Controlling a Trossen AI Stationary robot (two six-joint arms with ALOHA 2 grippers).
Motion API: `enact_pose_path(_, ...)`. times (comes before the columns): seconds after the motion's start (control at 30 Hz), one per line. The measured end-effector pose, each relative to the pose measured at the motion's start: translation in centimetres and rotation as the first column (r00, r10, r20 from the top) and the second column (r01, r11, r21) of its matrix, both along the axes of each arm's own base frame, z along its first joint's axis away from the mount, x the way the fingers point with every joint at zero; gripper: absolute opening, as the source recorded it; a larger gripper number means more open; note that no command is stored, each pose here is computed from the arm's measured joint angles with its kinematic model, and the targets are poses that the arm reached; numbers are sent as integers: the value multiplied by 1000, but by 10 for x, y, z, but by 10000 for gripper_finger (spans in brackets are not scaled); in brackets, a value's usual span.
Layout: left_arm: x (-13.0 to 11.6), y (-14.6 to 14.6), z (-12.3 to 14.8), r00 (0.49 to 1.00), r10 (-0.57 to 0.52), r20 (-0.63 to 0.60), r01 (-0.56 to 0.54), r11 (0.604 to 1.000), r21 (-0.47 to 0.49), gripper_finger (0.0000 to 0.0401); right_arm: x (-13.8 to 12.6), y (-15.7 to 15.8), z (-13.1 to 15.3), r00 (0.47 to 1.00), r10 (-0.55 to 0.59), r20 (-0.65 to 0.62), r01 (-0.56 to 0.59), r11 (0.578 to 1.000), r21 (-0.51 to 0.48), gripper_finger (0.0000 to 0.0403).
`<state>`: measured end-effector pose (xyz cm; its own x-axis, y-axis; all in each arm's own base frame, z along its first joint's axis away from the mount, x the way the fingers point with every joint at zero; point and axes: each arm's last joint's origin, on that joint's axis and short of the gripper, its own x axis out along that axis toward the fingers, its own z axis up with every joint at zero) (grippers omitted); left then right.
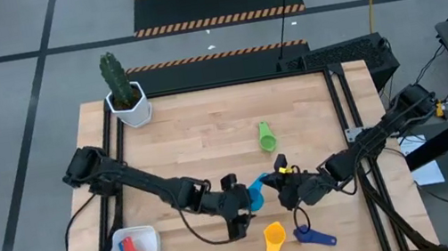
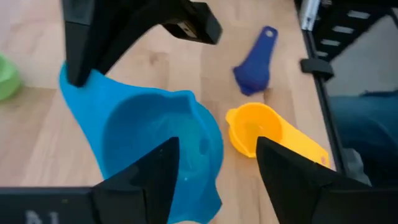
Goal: Nest measuring cups in basket
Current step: Stack the light blue measuring cup on top of the red measuring cup into the white bin
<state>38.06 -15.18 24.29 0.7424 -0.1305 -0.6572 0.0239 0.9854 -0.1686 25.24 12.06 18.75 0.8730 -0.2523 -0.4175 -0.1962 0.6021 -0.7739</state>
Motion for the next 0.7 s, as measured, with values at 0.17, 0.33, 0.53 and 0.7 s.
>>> enact_pose_path(0.17,2,3,0,995,-98,-8,98,995,-32,172,0,0,0,1000,3,0,-3,1000,3,0)
enact_pose_path(0.33,6,13,0,991,-130,-25,128,988,-85,123,-1,2,0,1000,7,-2,-7,1000,-2,0)
enact_pose_path(0.53,7,17,0,988,-152,-23,150,985,-80,50,-1,2,0,1000,11,-3,-11,1000,-7,0)
enact_pose_path(0.7,7,19,-1,989,-145,-33,142,986,-83,11,-1,2,0,1000,12,-3,-12,1000,-7,1)
